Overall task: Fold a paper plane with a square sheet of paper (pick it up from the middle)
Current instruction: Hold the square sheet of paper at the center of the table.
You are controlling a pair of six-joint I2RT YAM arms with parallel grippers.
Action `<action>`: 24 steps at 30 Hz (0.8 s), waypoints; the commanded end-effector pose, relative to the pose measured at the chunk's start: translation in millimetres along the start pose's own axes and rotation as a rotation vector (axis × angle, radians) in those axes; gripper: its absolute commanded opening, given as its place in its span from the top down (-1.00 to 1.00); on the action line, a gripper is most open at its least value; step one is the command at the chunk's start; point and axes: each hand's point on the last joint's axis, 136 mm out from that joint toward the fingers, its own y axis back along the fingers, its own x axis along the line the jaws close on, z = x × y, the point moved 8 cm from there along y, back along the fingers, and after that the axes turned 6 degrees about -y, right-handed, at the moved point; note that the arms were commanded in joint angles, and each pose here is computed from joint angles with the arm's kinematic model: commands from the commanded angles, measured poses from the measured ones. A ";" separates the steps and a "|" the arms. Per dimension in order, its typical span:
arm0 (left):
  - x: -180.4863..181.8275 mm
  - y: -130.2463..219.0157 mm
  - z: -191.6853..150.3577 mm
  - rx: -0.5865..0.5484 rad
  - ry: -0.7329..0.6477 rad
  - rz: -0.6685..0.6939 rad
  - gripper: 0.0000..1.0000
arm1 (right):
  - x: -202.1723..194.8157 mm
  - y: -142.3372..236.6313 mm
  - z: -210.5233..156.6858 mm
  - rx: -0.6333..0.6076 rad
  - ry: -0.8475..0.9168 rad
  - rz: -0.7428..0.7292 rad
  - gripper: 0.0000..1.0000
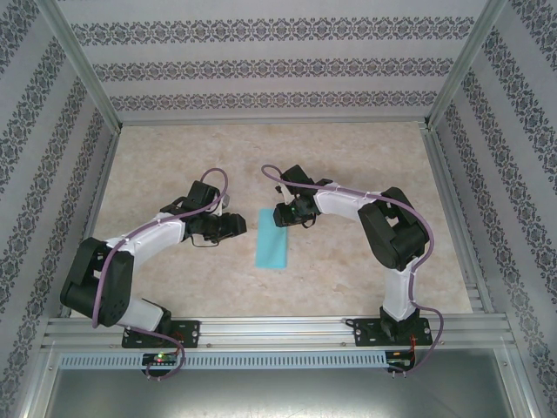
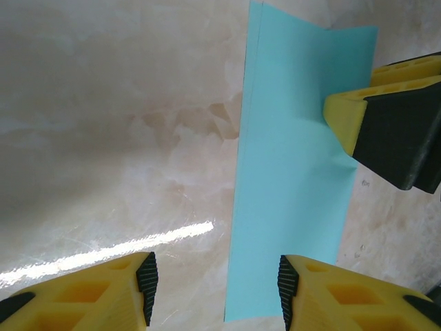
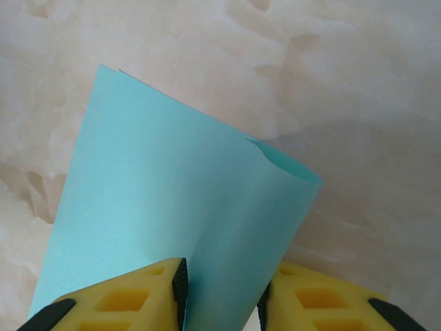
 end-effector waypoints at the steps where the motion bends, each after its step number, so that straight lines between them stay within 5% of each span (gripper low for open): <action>1: 0.1 0.1 5.6 -0.020 -0.014 -0.023 -0.06 | -0.2 -1.1 -11.2 0.040 0.034 -0.008 0.32; 24: -0.7 -3.4 7.2 -0.011 -0.013 -0.033 -0.06 | 7.8 -3.5 -7.1 0.032 0.085 -0.030 0.25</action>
